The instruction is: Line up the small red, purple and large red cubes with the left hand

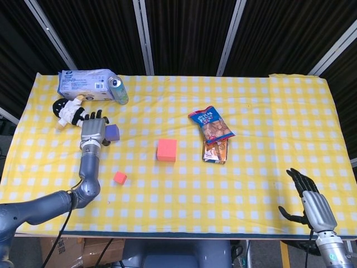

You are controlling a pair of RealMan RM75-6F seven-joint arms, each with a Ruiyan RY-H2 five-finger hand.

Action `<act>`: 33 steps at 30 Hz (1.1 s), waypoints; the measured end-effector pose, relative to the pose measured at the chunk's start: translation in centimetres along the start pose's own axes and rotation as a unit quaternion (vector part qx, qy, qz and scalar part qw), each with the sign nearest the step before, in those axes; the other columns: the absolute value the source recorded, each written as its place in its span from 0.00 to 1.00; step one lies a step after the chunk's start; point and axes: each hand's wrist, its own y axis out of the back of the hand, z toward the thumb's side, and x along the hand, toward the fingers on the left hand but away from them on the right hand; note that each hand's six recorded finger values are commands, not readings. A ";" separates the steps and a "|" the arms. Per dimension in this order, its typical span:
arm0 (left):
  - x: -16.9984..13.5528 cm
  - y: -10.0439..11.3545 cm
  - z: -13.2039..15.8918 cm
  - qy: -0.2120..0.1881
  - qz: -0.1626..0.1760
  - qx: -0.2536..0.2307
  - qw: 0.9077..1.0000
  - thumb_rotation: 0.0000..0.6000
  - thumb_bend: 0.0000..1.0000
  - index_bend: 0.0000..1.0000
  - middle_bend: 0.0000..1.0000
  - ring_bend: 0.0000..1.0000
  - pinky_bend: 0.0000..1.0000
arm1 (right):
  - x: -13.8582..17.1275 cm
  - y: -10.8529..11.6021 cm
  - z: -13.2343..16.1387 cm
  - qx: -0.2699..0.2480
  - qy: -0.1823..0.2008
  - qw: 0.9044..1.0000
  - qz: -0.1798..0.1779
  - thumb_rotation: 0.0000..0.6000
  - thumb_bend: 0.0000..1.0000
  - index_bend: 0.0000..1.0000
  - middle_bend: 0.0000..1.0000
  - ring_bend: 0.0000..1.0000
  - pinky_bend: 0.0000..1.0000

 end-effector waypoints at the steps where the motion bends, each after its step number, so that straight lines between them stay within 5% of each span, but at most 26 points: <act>1: 0.0 -0.1 0.0 0.000 -0.001 0.001 1.000 1.00 0.26 0.28 0.00 0.00 0.00 | 0.0 0.0 0.0 0.000 0.000 1.000 -0.001 1.00 0.34 0.00 0.00 0.00 0.00; 20: 0.2 -0.9 0.5 -0.003 -0.002 0.002 1.000 1.00 0.43 0.40 0.00 0.00 0.00 | 0.2 0.3 -0.1 -0.003 0.001 1.000 -0.008 1.00 0.34 0.00 0.00 0.00 0.00; 33: -4.1 -0.2 3.6 -0.118 0.005 -0.008 0.993 1.00 0.43 0.40 0.00 0.00 0.00 | 0.3 0.4 0.0 -0.002 0.004 1.000 -0.011 1.00 0.34 0.00 0.00 0.00 0.00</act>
